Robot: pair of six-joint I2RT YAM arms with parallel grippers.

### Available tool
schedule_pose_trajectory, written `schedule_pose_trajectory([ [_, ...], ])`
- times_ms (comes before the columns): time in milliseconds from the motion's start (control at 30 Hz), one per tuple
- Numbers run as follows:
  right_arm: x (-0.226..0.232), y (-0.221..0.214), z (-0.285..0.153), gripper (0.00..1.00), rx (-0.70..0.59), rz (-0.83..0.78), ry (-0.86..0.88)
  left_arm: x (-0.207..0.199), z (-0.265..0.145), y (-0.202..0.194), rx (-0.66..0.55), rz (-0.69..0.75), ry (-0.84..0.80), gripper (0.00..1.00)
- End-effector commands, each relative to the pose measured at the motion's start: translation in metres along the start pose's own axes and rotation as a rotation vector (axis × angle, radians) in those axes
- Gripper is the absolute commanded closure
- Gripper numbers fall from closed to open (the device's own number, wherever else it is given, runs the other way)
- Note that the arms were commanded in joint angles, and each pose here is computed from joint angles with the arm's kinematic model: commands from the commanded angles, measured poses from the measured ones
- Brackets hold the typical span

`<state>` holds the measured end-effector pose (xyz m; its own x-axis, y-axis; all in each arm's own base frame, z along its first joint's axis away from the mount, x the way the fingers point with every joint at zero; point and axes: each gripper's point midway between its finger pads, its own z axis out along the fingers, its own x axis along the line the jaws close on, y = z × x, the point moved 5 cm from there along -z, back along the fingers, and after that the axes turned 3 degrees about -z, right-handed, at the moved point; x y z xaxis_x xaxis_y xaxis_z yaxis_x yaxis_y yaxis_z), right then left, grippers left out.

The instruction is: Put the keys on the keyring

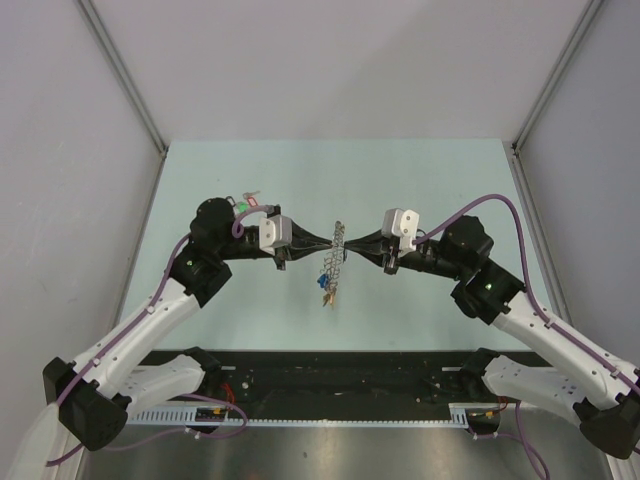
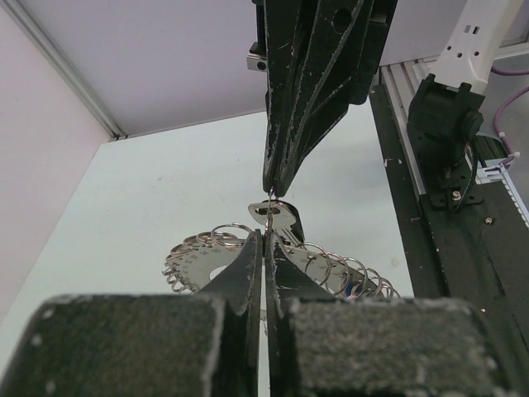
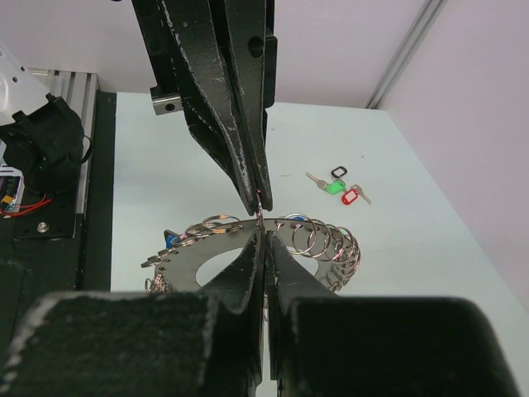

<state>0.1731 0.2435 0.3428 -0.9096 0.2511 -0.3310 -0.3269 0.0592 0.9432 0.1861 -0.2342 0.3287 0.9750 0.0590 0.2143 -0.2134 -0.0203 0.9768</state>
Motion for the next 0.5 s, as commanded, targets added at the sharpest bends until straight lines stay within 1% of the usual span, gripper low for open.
schedule_pose_trajectory([
  [0,-0.0059,0.0244,-0.0024,1.0,-0.06,-0.046,-0.021,0.0024,-0.0007,0.0141,-0.045,0.049,0.008,0.99],
  [467,-0.0036,0.024,0.0011,1.0,-0.071,-0.048,0.009,0.0019,-0.0001,0.014,-0.047,0.041,0.002,1.0],
])
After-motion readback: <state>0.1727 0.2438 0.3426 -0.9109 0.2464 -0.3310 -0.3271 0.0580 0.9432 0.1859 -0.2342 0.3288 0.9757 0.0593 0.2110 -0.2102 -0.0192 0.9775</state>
